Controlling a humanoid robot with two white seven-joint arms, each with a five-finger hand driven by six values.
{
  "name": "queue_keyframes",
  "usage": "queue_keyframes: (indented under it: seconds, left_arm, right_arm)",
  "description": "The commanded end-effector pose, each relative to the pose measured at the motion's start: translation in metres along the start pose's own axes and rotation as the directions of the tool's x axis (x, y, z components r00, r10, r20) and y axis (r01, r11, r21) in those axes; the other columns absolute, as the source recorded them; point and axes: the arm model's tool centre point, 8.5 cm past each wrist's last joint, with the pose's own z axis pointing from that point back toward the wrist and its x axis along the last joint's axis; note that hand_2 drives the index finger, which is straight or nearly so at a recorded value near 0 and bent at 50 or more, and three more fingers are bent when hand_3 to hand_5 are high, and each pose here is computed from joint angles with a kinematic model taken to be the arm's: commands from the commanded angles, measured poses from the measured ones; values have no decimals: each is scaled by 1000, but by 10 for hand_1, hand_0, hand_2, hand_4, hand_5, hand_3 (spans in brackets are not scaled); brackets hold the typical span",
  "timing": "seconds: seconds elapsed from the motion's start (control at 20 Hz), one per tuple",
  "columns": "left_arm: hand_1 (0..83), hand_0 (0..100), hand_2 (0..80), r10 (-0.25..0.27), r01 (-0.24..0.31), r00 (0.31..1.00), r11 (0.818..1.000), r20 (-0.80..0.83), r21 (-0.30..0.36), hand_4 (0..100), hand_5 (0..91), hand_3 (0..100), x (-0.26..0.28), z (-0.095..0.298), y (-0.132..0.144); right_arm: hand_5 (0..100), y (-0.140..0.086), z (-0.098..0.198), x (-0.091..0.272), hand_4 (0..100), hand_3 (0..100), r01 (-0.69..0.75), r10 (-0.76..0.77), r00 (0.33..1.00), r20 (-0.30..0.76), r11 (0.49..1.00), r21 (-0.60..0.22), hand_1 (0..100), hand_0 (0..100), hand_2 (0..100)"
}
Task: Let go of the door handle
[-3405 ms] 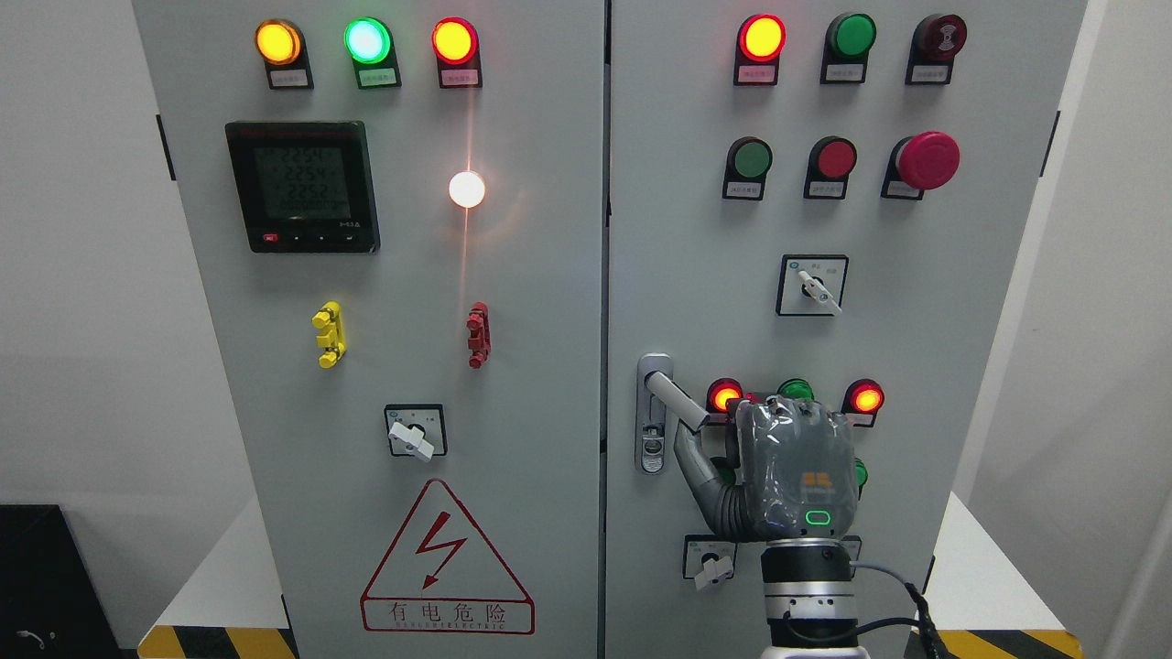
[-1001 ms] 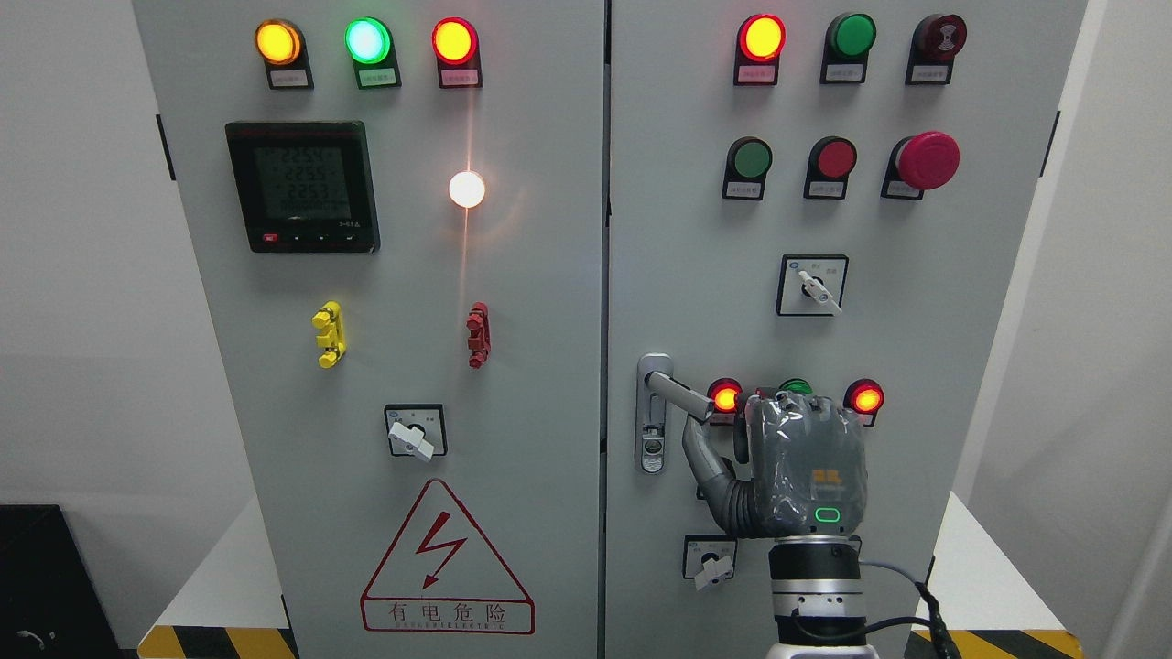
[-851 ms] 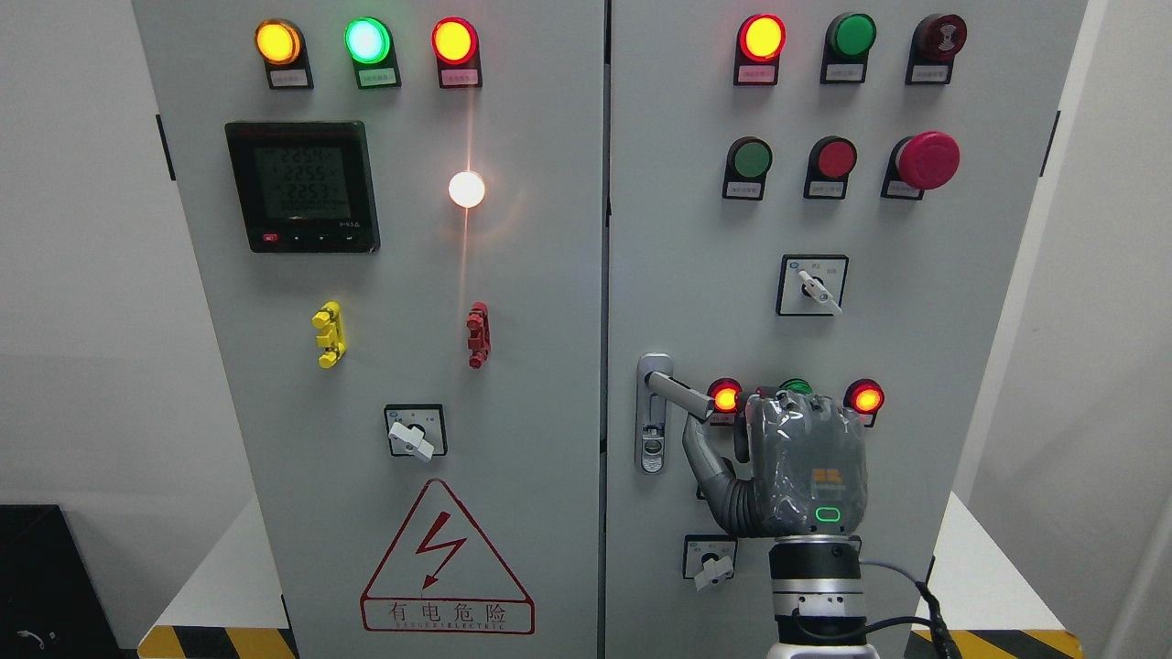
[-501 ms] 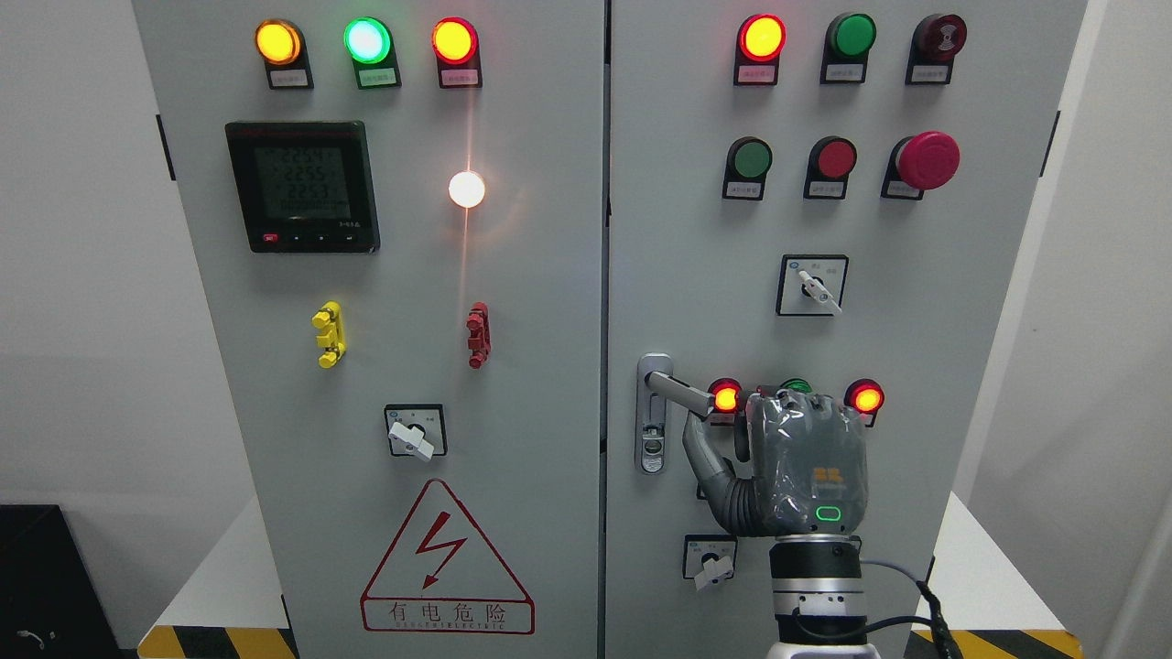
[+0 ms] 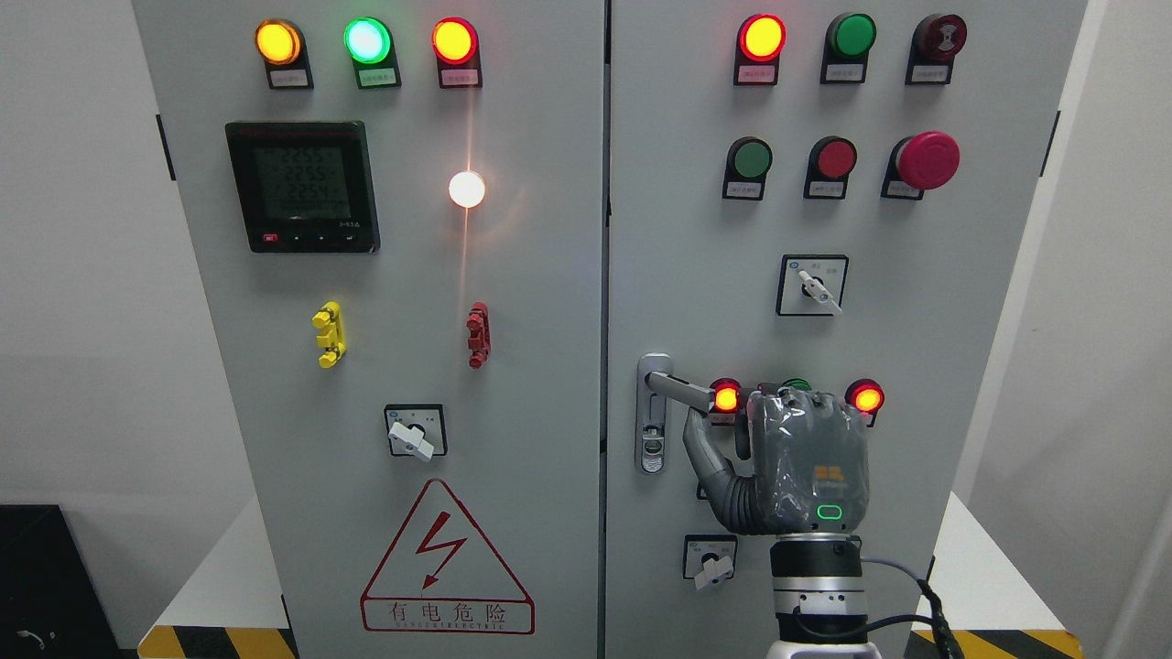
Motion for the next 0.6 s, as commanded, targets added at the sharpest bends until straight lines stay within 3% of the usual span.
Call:
queue_keyframes:
  seconds: [0.0,0.55]
  left_arm:
    - [556,120,0,1,-1,1000,1000,-8,0,0,0,0,-5,1,0]
    - [556,120,0,2,-2,1000,1000,-10,0,0,0,0,-6,1,0]
  right_arm:
    - [1000,-1,-1,-1,986,1000,-1,1,1000,-3,1000,-6,277,574,974]
    - [1000,0,1,-3,988,1000,-4,4,1000,-4,1000,-2,276,575,974]
